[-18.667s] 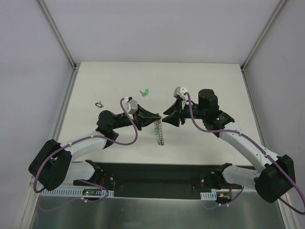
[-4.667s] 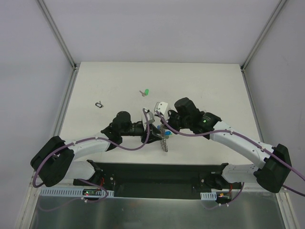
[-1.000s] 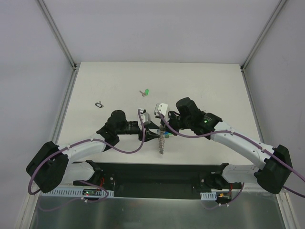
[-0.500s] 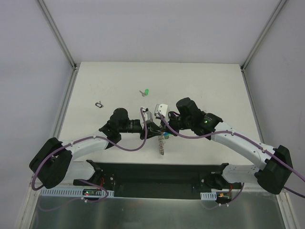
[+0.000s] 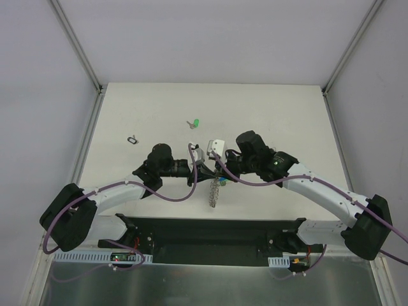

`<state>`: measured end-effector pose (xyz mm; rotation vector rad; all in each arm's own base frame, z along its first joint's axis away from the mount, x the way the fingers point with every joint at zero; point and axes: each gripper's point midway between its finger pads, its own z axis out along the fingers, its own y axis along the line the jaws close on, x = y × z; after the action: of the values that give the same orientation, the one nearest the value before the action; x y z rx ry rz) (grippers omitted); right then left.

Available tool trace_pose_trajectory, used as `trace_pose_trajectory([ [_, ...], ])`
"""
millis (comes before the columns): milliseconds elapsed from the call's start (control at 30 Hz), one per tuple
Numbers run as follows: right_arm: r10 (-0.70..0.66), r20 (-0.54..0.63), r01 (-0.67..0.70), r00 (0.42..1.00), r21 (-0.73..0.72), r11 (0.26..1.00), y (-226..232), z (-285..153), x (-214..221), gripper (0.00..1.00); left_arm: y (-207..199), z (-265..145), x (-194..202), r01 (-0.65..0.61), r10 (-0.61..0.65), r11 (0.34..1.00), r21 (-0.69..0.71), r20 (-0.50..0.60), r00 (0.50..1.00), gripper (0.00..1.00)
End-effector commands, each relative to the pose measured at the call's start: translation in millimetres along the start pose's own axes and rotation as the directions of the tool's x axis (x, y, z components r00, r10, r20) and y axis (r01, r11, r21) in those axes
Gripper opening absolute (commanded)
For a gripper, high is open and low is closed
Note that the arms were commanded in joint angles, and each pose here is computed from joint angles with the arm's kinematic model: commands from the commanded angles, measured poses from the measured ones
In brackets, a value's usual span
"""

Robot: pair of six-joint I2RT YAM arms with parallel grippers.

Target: Put the keys on the keyring

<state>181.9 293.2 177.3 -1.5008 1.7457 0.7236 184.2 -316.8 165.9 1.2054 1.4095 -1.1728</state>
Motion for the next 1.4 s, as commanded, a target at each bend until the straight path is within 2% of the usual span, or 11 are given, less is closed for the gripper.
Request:
trace_pose_trajectory([
  [0,-0.031,0.114,0.028,0.993,0.030,0.999,0,-13,-28,0.20,3,-3,-22,-0.095,0.096,0.995,-0.021,0.054,0.994,0.00],
  [100,-0.005,0.124,-0.005,0.992,0.077,0.997,-8,-15,-30,0.40,6,-6,-18,-0.108,0.111,0.993,-0.050,0.058,0.992,0.00],
  [167,0.025,0.143,-0.039,0.989,0.102,0.994,-12,-20,-33,0.48,7,-8,-16,-0.115,0.120,0.991,-0.069,0.064,0.991,0.00],
  [433,0.161,0.178,-0.204,0.971,0.254,0.945,-47,-32,-29,0.61,7,-19,-14,-0.146,0.162,0.979,-0.139,0.113,0.980,0.00],
  [733,0.278,0.273,-0.359,0.921,0.319,0.877,-71,-48,-16,0.61,3,-29,-17,-0.177,0.207,0.969,-0.170,0.179,0.962,0.00],
  [900,0.247,0.293,-0.314,0.923,0.206,0.927,-52,-40,-22,0.65,-5,-30,-17,-0.176,0.200,0.976,-0.129,0.216,0.956,0.00],
  [933,0.250,0.288,-0.309,0.924,0.181,0.934,-48,-36,-20,0.72,-5,-32,-19,-0.182,0.209,0.974,-0.132,0.233,0.950,0.00],
  [967,0.245,0.295,-0.299,0.923,0.152,0.942,-44,-34,-22,0.74,-5,-32,-18,-0.177,0.202,0.976,-0.126,0.238,0.950,0.00],
  [1133,0.206,0.331,-0.248,0.921,0.089,0.965,-33,-26,-23,0.73,-7,-34,-24,-0.126,0.147,0.988,-0.090,0.298,0.943,0.00],
  [1233,0.188,0.326,-0.220,0.927,0.063,0.974,-31,-20,-22,0.66,-5,-34,-30,-0.112,0.132,0.991,-0.080,0.327,0.936,0.00],
  [1367,0.189,0.317,-0.239,0.929,0.127,0.963,-43,-19,-18,0.64,-1,-35,-35,-0.093,0.117,0.992,-0.087,0.340,0.933,0.00],
])
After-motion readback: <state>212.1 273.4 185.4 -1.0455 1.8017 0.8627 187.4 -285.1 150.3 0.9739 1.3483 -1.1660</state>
